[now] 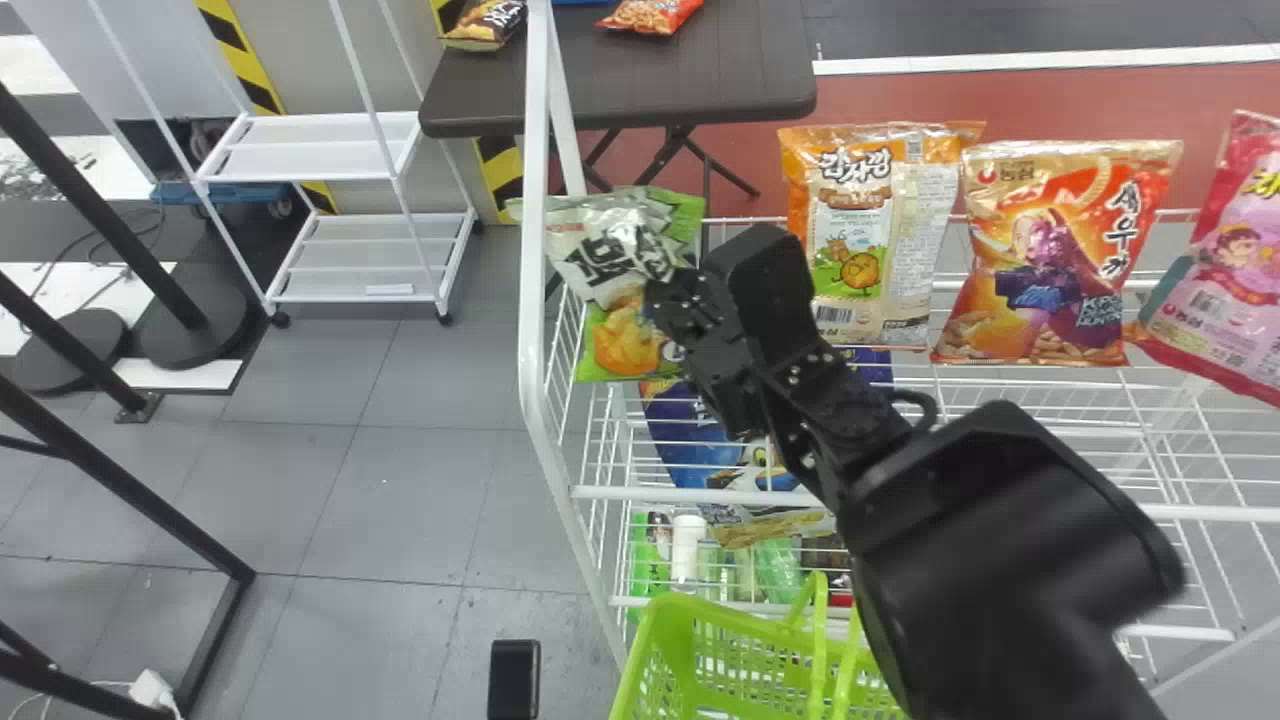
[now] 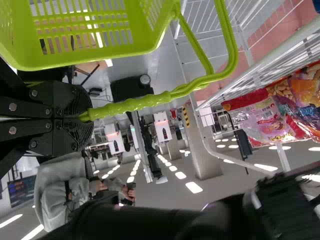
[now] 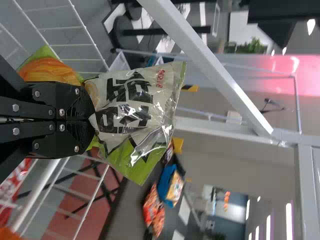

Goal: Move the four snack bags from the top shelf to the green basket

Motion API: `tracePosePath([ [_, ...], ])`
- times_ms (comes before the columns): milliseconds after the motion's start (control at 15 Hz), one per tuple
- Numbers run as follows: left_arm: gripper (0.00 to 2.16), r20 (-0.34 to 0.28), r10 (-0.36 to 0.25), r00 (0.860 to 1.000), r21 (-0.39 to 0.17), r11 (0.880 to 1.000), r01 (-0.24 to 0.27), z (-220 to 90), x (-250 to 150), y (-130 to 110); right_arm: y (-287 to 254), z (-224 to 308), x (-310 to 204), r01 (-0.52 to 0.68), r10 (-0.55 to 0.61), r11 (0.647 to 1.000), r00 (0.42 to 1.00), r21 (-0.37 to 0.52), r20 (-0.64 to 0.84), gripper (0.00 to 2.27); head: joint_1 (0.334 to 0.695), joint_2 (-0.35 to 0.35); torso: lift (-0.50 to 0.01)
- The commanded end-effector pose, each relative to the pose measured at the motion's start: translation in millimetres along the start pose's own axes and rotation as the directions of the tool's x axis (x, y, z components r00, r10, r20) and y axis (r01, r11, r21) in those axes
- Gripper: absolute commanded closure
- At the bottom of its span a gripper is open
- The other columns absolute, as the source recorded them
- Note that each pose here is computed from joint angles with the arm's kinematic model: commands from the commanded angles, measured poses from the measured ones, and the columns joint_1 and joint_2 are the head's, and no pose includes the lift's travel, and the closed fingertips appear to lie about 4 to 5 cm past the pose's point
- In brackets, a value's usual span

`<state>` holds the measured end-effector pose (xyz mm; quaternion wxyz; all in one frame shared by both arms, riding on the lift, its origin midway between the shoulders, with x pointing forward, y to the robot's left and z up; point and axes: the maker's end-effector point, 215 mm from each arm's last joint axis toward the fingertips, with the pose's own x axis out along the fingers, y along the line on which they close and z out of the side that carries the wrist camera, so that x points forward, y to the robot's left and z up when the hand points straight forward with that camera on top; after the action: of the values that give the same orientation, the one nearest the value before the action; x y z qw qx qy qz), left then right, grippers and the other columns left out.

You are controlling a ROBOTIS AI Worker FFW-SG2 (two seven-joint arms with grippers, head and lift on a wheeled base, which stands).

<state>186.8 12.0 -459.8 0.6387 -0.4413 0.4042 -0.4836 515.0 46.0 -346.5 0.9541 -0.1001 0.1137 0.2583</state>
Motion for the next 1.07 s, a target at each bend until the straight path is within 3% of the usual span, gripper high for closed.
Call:
tracePosePath([
  [0, 1.40, 0.016, -0.003, 1.000, 0.013, 1.000, 0.002, 3.0, -1.9, -4.7, -29.3, -17.1, -46.9, 0.081, -0.081, 0.997, 0.993, -0.006, -0.089, 2.24, 0.695, 0.106, 0.000],
  [200, 1.40, 0.054, -0.009, 0.999, 0.059, 0.998, 0.006, 8.8, -1.7, -10.8, -85.0, -61.1, -136.3, 0.191, -0.184, 0.982, 0.947, 0.001, -0.263, 2.24, 0.695, 0.010, 0.000],
  [267, 1.40, 0.065, -0.008, 0.998, 0.069, 0.998, 0.004, 11.5, -2.8, -12.0, -97.5, -78.0, -171.7, 0.219, -0.206, 0.976, 0.922, 0.003, -0.328, 2.24, 0.695, -0.085, 0.000],
  [467, 1.40, 0.080, -0.008, 0.997, 0.086, 0.996, 0.001, 15.2, -1.3, -14.3, -123.8, -121.4, -261.7, 0.316, -0.268, 0.949, 0.831, 0.018, -0.487, 2.24, 0.695, -0.237, 0.000],
  [533, 1.40, 0.079, -0.011, 0.997, 0.091, 0.996, 0.004, 14.4, 1.8, -16.1, -122.0, -135.8, -285.5, 0.321, -0.256, 0.946, 0.805, 0.031, -0.535, 2.24, 0.695, -0.331, 0.000],
  [667, 1.40, 0.073, -0.006, 0.997, 0.089, 0.996, 0.000, 8.5, 4.9, -15.7, -99.7, -155.5, -313.7, 0.291, -0.180, 0.952, 0.784, 0.096, -0.594, 2.24, 0.695, -0.350, 0.000],
  [800, 1.40, 0.095, -0.002, 0.995, 0.105, 0.994, -0.008, 7.2, 3.0, -15.2, -58.9, -176.6, -323.9, 0.215, -0.034, 0.956, 0.758, 0.200, -0.652, 2.24, 0.695, -0.350, 0.000],
  [1000, 1.40, 0.087, -0.007, 0.996, 0.109, 0.994, -0.002, 2.2, 7.3, -19.8, -13.0, -187.9, -307.7, 0.142, 0.085, 0.942, 0.777, 0.305, -0.624, 2.24, 0.695, -0.350, 0.000],
])
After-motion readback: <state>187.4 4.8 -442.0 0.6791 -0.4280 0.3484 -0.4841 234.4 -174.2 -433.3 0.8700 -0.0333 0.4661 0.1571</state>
